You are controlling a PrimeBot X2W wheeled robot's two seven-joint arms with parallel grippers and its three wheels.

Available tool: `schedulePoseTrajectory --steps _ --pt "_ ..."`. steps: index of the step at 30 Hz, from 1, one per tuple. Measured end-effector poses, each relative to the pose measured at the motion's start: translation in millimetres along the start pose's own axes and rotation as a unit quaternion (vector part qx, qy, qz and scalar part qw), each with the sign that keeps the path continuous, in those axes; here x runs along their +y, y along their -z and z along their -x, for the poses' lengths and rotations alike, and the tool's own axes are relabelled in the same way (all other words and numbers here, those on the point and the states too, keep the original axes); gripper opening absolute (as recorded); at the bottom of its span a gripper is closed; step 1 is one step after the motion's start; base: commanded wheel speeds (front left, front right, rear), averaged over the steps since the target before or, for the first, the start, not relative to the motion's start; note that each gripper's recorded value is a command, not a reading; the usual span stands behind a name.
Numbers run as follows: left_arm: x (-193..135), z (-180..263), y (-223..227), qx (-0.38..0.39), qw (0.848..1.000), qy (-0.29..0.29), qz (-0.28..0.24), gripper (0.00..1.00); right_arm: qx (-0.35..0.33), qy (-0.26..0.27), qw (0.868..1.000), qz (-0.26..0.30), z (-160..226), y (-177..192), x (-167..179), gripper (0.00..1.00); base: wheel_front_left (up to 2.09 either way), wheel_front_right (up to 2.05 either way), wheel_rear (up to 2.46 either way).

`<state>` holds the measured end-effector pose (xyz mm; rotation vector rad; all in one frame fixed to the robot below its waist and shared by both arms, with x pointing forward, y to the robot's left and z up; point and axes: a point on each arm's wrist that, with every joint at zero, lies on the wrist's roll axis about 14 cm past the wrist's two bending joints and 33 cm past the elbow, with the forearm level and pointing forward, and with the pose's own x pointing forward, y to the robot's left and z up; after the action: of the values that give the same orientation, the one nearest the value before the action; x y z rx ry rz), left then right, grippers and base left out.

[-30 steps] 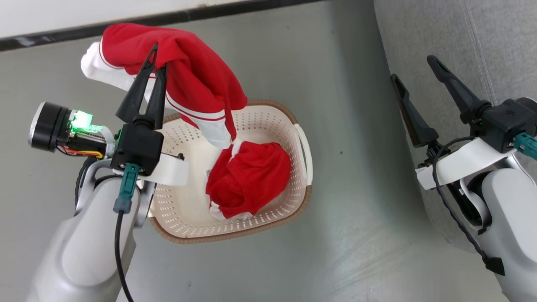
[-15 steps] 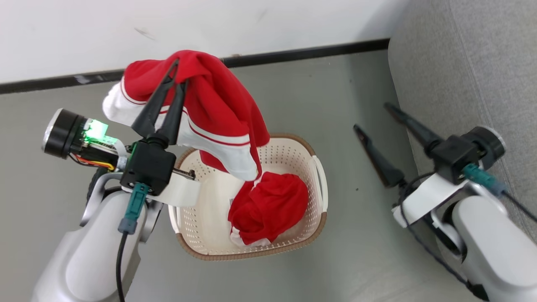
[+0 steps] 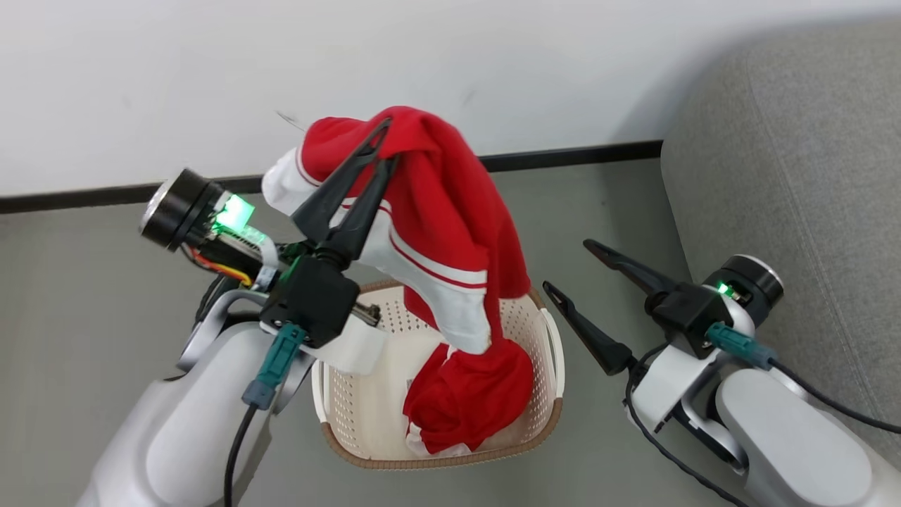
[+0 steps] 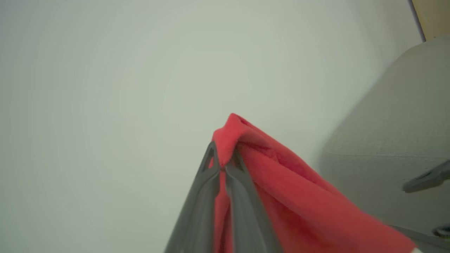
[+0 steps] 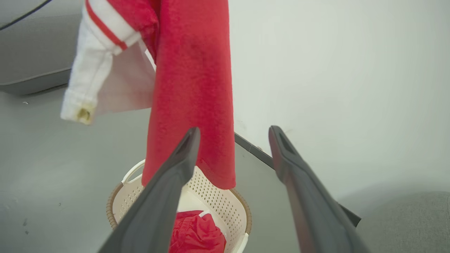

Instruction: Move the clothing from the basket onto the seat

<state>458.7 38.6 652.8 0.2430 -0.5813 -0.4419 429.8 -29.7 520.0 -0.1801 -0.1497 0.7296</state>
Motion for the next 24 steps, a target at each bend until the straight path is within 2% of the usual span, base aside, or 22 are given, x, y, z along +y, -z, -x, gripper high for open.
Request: schedulePoseTrajectory --steps 11,19,24 --pt "-21 -6 -60 -0.067 0.997 0.040 -0.001 0.00 -0.001 -0.050 0.998 0.030 -3 -13 26 1.00 0.00 0.00 0.00" --pt "-32 -3 -85 -0.087 0.995 0.055 0.010 0.00 0.010 -0.120 0.992 0.025 -4 -11 68 1.00 0.00 0.00 0.00" --pt "-32 1 -91 -0.088 0.994 0.057 0.016 0.00 -0.007 -0.148 0.988 0.037 -14 -26 80 1.00 0.00 0.00 0.00"
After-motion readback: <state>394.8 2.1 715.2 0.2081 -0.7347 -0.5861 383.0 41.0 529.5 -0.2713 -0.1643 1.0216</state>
